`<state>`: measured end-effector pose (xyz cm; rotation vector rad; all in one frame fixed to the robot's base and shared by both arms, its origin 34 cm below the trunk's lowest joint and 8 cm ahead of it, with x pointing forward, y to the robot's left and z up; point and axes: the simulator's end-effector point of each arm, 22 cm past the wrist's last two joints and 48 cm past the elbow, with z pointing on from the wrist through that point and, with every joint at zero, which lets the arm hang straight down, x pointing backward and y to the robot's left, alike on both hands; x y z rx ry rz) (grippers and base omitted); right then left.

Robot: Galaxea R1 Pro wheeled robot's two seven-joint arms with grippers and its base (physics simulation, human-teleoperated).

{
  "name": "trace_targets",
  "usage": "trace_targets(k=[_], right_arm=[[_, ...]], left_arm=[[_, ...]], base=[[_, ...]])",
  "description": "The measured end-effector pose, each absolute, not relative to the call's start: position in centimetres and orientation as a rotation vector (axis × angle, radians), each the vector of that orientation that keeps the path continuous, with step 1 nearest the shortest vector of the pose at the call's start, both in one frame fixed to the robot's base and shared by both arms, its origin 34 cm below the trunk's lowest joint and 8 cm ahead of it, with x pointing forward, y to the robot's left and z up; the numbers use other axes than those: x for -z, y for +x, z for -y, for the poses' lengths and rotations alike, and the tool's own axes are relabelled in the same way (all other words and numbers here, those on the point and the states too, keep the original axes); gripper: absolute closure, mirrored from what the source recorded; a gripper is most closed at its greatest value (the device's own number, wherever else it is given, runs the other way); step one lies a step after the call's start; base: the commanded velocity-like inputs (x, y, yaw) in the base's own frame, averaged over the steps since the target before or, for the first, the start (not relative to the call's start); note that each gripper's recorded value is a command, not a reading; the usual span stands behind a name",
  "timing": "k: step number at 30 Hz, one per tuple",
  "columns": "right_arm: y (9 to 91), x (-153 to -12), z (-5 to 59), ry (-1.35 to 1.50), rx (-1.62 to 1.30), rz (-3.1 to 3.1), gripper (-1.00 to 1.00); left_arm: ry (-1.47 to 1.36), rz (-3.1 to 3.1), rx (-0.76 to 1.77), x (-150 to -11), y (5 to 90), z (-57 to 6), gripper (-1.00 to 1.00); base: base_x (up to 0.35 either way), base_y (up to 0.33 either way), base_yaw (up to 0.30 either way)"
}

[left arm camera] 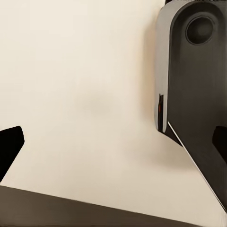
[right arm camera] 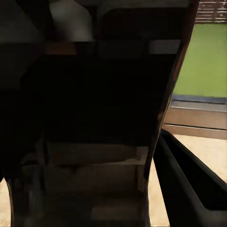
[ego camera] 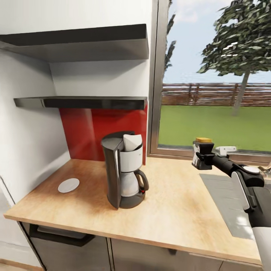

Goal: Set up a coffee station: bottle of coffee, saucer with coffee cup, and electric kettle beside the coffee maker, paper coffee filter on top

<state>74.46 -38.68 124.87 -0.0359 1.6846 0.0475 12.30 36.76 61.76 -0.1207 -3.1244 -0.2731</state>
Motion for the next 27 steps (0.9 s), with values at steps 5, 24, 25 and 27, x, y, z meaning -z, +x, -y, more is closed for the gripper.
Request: trace_targets(k=[5,24,25,27], right_arm=[[74.4,-124.6,38.6,-0.034,-0.051,-1.690,1.00],[74.7,-120.8,36.4,-0.026,-0.099,-1.713,1.00],[74.9,-120.5,36.2,-0.025,-0.103,-1.708,1.00],[75.5,-119.6,35.5,-0.030,-0.097,-1.691,1.00]], left_arm=[[-0.119,3.128,0.280,-61.8,12.4,-36.9,-1.00],[-0.118,3.117,0.289,-61.8,12.0,-37.0,-1.00],[-0.118,3.115,0.289,-61.8,12.0,-37.0,-1.00],[-0.118,3.113,0.289,-61.8,12.0,-37.0,-1.00]], base=[[-0.197,-0.005,0.253],[-0.006,0.000,0.050],[0.000,0.000,0.000],[0.000,0.000,0.000]])
